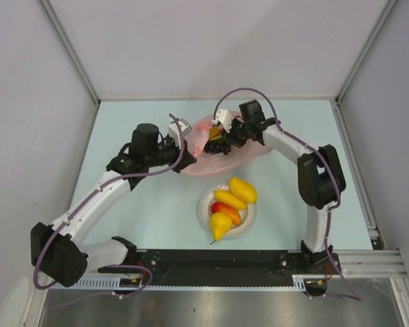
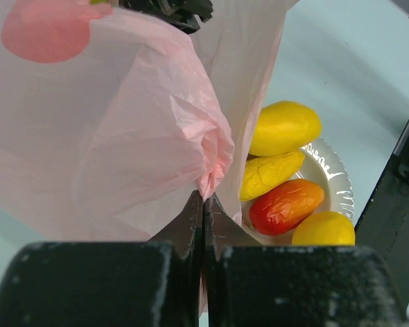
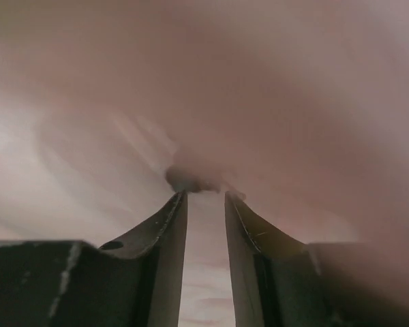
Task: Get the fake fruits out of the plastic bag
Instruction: Take out the fake fruit from the plastic bag.
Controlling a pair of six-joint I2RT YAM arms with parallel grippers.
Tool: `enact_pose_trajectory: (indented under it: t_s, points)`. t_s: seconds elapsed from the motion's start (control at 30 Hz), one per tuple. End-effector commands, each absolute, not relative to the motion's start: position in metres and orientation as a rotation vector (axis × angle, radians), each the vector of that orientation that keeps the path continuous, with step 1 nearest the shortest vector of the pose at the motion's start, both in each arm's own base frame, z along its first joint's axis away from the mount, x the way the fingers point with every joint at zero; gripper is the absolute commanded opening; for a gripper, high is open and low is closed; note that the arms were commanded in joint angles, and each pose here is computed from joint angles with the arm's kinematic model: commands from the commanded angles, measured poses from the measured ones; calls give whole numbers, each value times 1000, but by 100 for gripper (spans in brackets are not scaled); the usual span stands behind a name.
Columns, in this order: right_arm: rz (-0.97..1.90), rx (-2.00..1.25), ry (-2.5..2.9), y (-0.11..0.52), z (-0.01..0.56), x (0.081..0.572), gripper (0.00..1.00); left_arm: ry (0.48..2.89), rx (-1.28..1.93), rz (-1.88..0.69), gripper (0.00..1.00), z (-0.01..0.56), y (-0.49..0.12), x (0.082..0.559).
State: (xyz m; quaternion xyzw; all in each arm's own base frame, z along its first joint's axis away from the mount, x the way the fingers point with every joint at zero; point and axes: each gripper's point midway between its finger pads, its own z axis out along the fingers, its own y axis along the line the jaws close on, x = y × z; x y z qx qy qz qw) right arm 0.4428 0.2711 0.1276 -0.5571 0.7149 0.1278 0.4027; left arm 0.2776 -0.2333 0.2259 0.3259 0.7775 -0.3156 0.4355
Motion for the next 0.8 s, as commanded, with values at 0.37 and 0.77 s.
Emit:
enact_pose_trajectory:
  t_s: [0.37, 0.77]
  points:
    - [220, -1802, 1454, 283, 96, 505, 44, 1888, 836, -766, 0, 236, -238, 296]
    - [156, -2003, 1348, 292, 56, 527, 45, 1897, 828, -767, 0, 239, -241, 308]
